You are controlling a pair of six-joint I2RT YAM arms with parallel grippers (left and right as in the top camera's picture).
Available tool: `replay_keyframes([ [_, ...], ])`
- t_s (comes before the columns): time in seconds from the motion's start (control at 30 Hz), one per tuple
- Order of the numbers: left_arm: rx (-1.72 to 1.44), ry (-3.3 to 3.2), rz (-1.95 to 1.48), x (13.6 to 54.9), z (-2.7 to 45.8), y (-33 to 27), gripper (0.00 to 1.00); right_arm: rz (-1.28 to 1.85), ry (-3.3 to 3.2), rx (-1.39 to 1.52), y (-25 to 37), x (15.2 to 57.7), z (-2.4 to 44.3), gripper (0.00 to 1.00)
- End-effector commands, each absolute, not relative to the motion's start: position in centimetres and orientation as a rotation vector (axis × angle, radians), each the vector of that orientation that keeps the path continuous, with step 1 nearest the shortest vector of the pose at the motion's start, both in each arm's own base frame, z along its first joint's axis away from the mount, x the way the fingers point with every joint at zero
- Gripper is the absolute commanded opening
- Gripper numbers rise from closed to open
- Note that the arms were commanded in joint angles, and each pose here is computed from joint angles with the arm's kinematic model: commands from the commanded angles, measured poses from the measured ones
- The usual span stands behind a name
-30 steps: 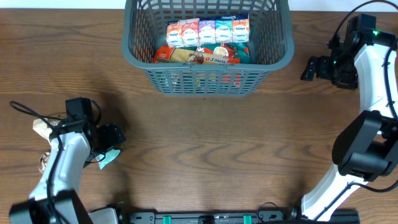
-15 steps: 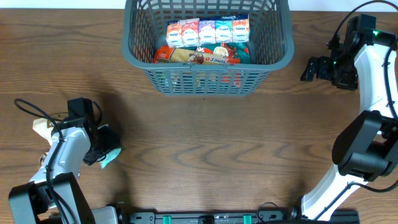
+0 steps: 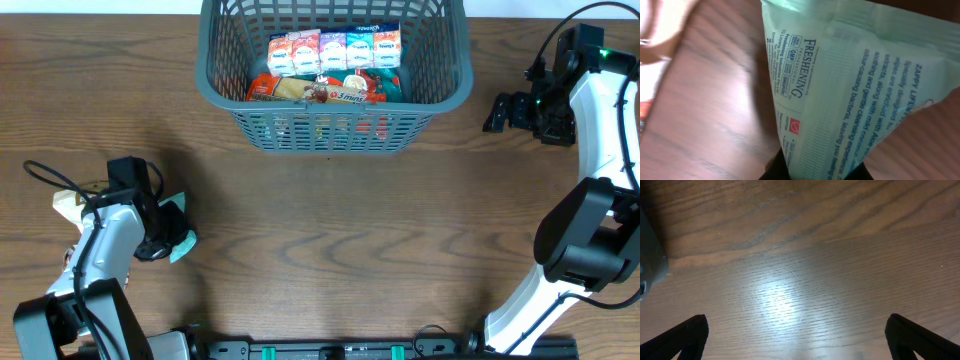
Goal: Pack container
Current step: 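Carry the wipes packet into the basket and release it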
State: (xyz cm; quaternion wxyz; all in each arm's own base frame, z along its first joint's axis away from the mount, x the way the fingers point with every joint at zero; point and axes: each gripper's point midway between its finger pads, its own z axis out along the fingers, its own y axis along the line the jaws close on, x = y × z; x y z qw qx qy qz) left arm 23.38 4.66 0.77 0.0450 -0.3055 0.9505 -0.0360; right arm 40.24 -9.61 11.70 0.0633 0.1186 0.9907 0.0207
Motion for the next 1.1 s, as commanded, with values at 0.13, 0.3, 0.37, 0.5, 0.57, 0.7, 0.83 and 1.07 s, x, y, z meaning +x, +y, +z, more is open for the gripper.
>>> replay_keyframes([
  [0.13,-0.789,2.67,-0.408,31.0,12.0,3.1,0.06,0.055,2.987,0.329,-9.8,40.2,12.1,0.99],
  [0.3,-0.535,2.459,-0.454,36.0,24.5,2.4,0.05,0.055,2.988,0.329,-9.8,40.1,12.1,0.99],
  [0.37,-0.366,2.344,-0.427,37.8,30.2,1.4,0.06,0.055,2.988,0.329,-9.8,40.1,12.1,0.99],
  [0.5,0.052,2.154,-0.332,40.2,38.5,-2.7,0.06,0.055,2.987,0.329,-9.8,40.2,12.1,0.99],
  [0.57,0.324,2.059,-0.249,41.0,41.1,-5.9,0.05,0.055,2.988,0.329,-9.8,40.1,12.1,0.99],
  [0.7,0.751,1.91,-0.049,42.8,41.5,-11.4,0.05,0.056,2.99,0.33,-9.8,40.1,12.1,0.99],
  [0.83,1.107,1.848,0.165,45.1,37.1,-15.1,0.06,0.057,2.991,0.33,-9.7,40.1,12.1,0.99],
  [1.07,1.321,1.913,0.18,48.9,28.1,-18.4,0.06,0.057,2.993,0.33,-9.7,40.0,12.1,0.99],
])
